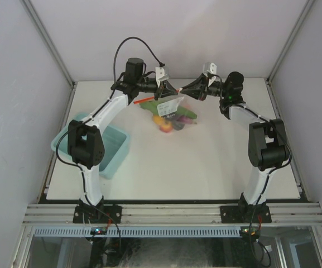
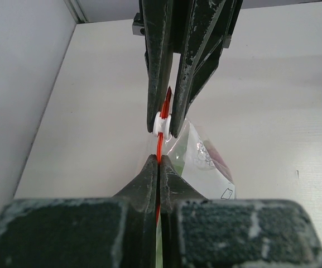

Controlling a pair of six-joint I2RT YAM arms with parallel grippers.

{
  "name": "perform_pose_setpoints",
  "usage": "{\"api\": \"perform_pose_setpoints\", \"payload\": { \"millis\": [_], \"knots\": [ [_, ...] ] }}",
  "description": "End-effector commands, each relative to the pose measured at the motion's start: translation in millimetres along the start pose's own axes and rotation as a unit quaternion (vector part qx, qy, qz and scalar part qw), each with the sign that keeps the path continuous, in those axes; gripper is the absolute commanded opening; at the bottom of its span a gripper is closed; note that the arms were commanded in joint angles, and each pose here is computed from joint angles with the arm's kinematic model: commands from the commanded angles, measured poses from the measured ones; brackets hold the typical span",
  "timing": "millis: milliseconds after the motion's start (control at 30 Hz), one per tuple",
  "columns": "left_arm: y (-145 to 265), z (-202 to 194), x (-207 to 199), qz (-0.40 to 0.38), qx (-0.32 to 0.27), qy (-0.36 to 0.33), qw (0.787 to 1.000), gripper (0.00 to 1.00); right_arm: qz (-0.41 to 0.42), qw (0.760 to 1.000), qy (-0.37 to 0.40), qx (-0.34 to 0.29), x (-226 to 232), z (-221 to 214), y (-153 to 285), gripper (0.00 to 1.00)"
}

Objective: Open the zip-top bag and remove the fake food
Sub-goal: Unzip the zipper food storage bag at the center of the board.

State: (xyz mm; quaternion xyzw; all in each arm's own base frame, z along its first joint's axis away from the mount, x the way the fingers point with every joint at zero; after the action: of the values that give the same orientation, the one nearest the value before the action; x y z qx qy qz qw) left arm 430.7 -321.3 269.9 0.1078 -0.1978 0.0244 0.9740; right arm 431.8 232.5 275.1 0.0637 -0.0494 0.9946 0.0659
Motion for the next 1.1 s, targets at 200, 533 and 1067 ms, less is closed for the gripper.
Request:
{"api": "perform_pose_setpoints", "payload": {
  "millis": [200,533,1067],
  "knots": [
    [-2.0,42.7,7.2,-0.011,-0.048,-0.055,0.997,0.0,0.015,1.0,0.006,0.015,4.9,11.5,-17.6,0.15],
    [3.3,37.8,8.4,-0.007,-0.04,-0.053,0.998,0.0,-0.016,1.0,-0.012,-0.007,10.4,35.7,1.0,0.52],
    [4.7,36.7,8.9,-0.006,-0.039,-0.051,0.998,0.0,-0.033,0.999,-0.036,-0.023,11.0,51.7,23.7,0.45]
  ]
}}
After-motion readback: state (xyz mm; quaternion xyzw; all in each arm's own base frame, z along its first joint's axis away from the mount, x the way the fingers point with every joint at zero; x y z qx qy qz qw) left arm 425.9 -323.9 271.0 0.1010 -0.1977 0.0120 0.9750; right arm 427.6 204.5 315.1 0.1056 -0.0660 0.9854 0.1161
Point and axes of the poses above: each gripper's point midway between its finger pads, its own y axis back along the fingers, its own x axis along the line the jaws close on, z = x × y, the point moved 2 cm from there along y, back along the fingers, and after that the axes turned 15 degrees about -y, right-handed, at the moved point
